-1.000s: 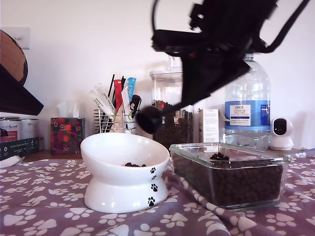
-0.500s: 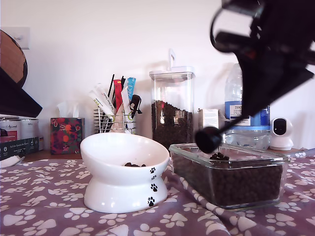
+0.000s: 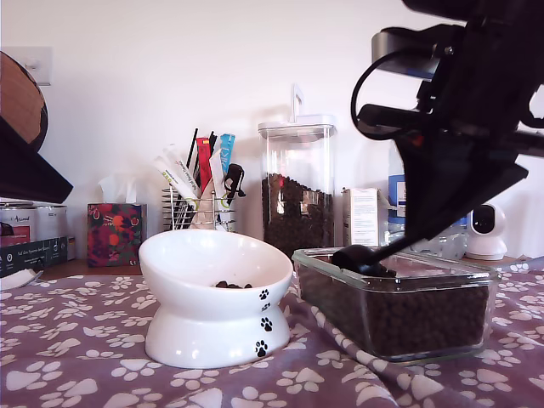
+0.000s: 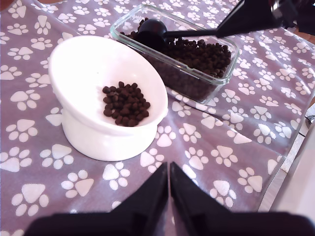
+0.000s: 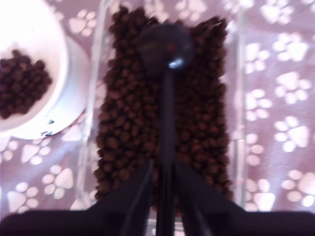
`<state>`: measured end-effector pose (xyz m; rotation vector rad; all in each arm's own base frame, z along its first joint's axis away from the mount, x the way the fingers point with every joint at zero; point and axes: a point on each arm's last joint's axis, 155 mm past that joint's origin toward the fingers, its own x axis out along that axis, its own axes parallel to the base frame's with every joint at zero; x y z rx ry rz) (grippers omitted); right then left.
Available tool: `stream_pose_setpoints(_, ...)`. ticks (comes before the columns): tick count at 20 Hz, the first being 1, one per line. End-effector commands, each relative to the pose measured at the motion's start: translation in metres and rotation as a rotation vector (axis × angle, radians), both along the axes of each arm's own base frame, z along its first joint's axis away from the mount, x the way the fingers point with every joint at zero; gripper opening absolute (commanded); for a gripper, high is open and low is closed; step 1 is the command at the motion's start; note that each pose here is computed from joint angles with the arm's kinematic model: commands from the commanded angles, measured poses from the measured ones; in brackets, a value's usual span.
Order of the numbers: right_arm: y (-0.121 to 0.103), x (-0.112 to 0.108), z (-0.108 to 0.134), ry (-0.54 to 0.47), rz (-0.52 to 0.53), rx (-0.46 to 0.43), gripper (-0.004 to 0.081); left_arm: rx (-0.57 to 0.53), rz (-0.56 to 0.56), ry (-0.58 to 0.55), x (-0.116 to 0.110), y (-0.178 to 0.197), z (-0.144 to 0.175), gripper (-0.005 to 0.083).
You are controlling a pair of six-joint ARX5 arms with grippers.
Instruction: Measure one spoon of cat food and pour it into the food bowl
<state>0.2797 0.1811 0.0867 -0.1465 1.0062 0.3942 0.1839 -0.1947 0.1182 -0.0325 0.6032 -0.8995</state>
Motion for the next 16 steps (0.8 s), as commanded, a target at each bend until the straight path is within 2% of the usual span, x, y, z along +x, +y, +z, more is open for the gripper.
stream_pose_setpoints(1,0.002,0.003,0.009,-0.019,0.0,0.019,0.0298,-0.012,-0.002,-0.017,0.002,-0.002,0.008,-0.0019)
stream_pose_setpoints(4,0.0,-0.002,0.018,-0.027,0.016,0.019,0.0289,-0.019,-0.002,-0.029,0.004,-0.003,0.011,-0.0019)
stream_pose_setpoints(5,0.001,0.0,0.024,-0.052,0.027,0.025,0.0213,-0.029,-0.002,-0.046,0.006,-0.004,0.015,-0.0019)
stream_pose_setpoints(7,0.007,0.017,0.045,-0.168,0.051,0.045,-0.0004,-0.046,0.035,-0.113,0.017,-0.003,0.028,-0.0019)
stream_pose_setpoints(9,0.011,0.045,0.072,-0.321,0.039,0.072,-0.001,-0.032,0.153,-0.221,0.043,0.01,0.044,-0.0019)
stream_pose_setpoints(11,0.003,0.073,0.098,-0.467,0.01,0.11,-0.001,-0.006,0.247,-0.34,0.065,0.026,0.061,-0.0019)
stream_pose_setpoints(13,-0.015,0.098,0.12,-0.596,-0.053,0.151,-0.001,-0.01,0.321,-0.403,0.082,0.042,0.074,-0.0019)
stream_pose_setpoints(16,-0.056,0.116,0.128,-0.687,-0.091,0.154,-0.001,-0.007,0.406,-0.415,0.1,0.066,0.076,-0.0019)
